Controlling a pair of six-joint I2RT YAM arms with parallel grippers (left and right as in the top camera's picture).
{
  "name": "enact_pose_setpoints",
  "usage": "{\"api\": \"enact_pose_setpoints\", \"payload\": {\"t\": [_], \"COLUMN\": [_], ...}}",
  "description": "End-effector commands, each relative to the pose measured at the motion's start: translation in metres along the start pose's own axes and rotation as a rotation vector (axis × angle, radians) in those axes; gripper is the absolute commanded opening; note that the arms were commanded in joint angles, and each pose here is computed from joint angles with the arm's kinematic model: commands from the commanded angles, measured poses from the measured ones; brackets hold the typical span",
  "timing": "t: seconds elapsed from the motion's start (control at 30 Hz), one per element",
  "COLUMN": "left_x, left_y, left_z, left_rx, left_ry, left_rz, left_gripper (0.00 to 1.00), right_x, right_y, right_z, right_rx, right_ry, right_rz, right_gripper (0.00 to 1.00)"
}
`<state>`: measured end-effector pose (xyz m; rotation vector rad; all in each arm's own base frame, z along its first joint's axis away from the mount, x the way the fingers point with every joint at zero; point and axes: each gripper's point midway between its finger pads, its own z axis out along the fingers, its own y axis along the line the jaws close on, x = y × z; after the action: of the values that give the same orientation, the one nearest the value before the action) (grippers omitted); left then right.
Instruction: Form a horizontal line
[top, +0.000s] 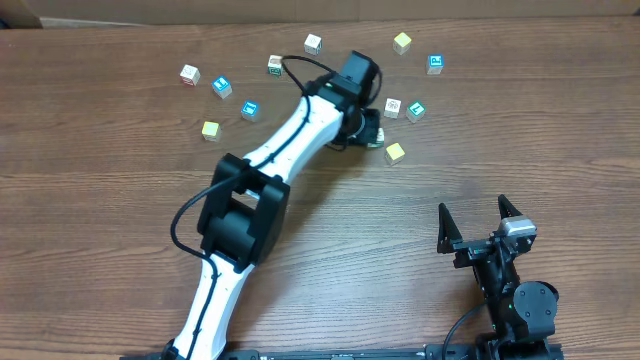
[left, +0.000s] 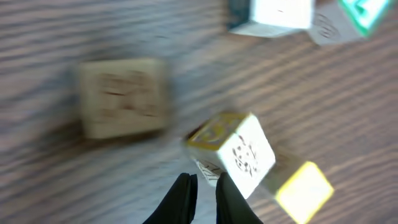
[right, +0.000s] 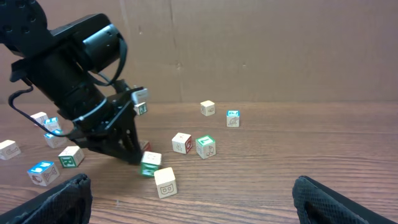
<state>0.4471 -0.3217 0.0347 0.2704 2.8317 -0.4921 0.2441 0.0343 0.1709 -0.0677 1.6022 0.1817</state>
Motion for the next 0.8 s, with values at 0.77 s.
{"api": "enact_pose_setpoints", "payload": {"t": [0.77], "left_x": [0.037], "left_y": [0.155], "left_z": [-0.041], "left_rx": [-0.461], "left_ry": [0.189], "left_rz": [-0.148], "left_gripper": [0.15], "right_x": [0.001], "right_y": [0.001], "right_z": [0.000], "right_rx": [-0.003], "right_ry": [-0.008], "right_rz": [-0.005], "right_gripper": [1.00]}}
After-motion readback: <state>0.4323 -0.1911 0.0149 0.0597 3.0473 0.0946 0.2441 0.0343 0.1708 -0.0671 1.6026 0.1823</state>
